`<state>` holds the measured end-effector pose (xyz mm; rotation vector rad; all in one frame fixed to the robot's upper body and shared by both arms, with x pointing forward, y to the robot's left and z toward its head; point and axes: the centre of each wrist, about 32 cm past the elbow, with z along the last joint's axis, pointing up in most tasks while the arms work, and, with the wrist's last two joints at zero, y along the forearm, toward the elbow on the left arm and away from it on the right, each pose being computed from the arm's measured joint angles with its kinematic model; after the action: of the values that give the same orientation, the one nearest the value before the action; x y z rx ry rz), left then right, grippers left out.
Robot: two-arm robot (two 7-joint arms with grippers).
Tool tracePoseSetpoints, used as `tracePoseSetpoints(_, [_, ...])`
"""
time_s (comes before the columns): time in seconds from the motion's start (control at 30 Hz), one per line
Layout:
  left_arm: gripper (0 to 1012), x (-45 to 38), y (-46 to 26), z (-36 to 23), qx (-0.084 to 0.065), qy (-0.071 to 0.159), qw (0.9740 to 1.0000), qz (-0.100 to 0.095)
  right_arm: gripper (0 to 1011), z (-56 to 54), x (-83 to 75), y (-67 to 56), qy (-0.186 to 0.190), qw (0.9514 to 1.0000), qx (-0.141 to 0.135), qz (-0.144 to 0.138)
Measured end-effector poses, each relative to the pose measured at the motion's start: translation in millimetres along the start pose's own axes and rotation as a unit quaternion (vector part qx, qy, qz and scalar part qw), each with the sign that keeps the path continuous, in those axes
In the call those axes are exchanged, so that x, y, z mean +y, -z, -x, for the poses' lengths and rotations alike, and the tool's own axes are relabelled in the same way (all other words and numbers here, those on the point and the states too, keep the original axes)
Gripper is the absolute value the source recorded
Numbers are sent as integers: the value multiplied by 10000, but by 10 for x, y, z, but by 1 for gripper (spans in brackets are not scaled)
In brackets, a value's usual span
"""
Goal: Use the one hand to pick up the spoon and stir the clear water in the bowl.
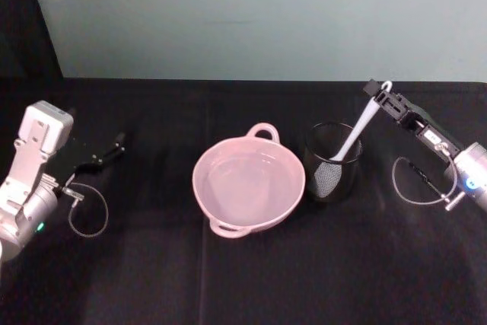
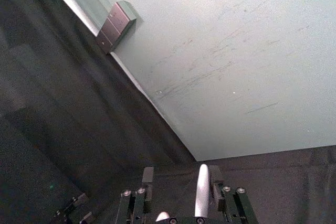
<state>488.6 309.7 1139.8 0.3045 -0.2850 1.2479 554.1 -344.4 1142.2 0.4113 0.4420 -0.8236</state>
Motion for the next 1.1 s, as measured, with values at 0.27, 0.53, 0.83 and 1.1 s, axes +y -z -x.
tracePoseSetpoints(0.27, [1011, 0, 0, 0, 0, 0, 10000, 0, 891, -29, -17, 39, 20, 9999, 105, -9])
tracePoseSetpoints(0.53, [1011, 0, 0, 0, 0, 0, 10000, 0, 1002, 58, -123, 76, 52, 9998, 169, 23])
tracePoseSetpoints(0.83, [1011, 0, 0, 0, 0, 0, 10000, 0, 1002, 274, -431, 53, 316, 9995, -8, 44])
tracePoseSetpoints(1.1, [1011, 0, 0, 0, 0, 0, 10000, 0, 1003, 277, -613, -91, 944, 9918, -797, 339])
